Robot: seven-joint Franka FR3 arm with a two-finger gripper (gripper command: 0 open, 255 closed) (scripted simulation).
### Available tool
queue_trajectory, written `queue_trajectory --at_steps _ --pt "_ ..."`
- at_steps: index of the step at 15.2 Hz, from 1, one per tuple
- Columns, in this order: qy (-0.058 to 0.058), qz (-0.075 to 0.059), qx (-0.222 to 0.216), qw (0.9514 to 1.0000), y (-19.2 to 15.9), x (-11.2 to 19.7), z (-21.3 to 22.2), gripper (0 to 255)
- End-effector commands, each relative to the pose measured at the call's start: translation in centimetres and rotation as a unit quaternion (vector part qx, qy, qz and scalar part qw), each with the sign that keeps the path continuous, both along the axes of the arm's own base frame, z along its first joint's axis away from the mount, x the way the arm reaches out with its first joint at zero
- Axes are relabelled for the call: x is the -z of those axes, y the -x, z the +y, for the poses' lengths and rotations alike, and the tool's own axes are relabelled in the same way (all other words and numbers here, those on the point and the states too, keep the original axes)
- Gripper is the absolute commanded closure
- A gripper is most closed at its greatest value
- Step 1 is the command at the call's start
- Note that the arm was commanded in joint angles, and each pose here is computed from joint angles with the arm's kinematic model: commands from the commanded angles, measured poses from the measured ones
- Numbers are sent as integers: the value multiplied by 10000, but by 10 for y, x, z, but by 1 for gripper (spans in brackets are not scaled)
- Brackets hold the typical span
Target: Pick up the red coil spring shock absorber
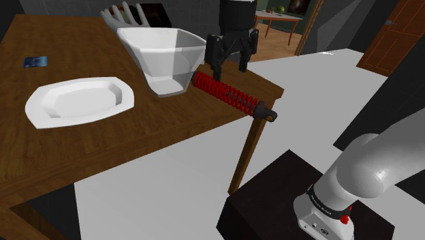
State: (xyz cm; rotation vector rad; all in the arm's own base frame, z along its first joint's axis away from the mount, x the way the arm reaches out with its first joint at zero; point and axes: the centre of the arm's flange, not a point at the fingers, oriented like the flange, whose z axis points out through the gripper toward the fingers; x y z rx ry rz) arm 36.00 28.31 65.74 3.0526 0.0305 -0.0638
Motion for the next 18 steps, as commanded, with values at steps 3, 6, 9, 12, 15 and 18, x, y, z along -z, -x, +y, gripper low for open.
queue_trajectory --at_steps 3,6,9,12,15,18 --pt "27 -15 -12 10000 0 13 14 0" --pt "27 -15 -12 10000 0 29 14 0" --pt "27 -15 -12 10000 0 37 14 0" --pt "27 -15 -13 10000 0 37 13 255" --pt "27 -15 -13 10000 0 37 13 255" --pt "27 -15 -13 10000 0 37 13 255"
